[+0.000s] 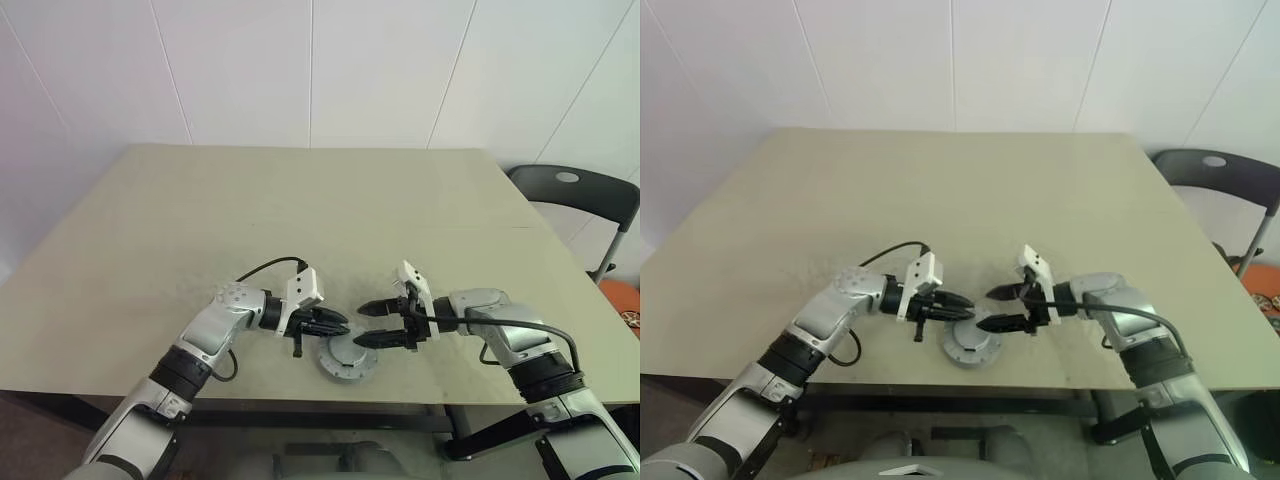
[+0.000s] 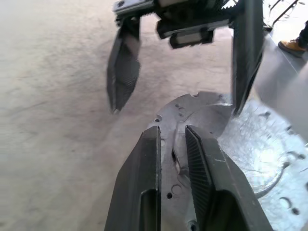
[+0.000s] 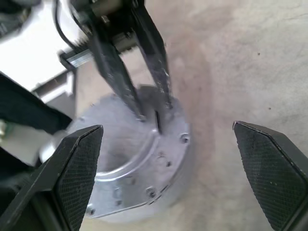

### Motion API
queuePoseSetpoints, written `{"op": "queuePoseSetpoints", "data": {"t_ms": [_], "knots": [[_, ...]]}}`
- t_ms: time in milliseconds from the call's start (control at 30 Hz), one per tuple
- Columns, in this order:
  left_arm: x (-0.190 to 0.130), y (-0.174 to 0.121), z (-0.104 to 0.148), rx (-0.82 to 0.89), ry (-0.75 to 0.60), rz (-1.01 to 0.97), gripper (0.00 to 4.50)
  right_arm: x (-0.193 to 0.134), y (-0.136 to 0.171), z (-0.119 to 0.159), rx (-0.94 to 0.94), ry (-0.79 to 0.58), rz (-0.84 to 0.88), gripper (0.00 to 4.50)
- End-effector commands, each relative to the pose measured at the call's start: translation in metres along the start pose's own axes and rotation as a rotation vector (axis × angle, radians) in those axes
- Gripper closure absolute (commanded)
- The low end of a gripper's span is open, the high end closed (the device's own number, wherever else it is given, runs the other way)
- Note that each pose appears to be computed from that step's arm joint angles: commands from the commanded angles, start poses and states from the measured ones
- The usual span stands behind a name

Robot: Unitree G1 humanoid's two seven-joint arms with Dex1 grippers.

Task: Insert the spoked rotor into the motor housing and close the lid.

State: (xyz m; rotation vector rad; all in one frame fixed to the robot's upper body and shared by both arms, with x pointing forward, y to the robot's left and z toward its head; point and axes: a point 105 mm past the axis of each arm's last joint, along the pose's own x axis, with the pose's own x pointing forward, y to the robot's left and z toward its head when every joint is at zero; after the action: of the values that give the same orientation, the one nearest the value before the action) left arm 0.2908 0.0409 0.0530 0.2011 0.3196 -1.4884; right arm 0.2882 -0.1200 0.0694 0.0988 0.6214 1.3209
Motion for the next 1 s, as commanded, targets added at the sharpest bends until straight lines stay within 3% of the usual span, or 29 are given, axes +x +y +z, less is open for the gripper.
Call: {"op": "queuePoseSetpoints", "data": {"t_ms": [33, 267, 600, 900, 1000], "knots": [[-0.006, -0.009, -0.068, -0.120, 0.196, -0.017, 3.58, -0.007, -0.001, 0.021, -0.002, -0.059, -0.017, 0.01], [-0.007, -0.013, -0.058, -0.094, 0.098, -0.103, 3.58, -0.006, -0.006, 0.027, 0.020, -0.092, -0.049, 0.01], [-0.007, -0.014, -0.058, -0.091, 0.067, -0.119, 3.58, -0.005, 0.002, 0.029, 0.013, -0.114, -0.013, 0.01], [-0.015, 0.006, -0.010, -0.034, -0.151, -0.015, 3.58, -0.003, 0.007, 0.031, 0.009, -0.130, 0.013, 0.01], [-0.014, 0.000, 0.030, 0.016, -0.258, -0.004, 3.58, -0.002, 0.010, 0.032, 0.002, -0.142, 0.030, 0.01]]}}
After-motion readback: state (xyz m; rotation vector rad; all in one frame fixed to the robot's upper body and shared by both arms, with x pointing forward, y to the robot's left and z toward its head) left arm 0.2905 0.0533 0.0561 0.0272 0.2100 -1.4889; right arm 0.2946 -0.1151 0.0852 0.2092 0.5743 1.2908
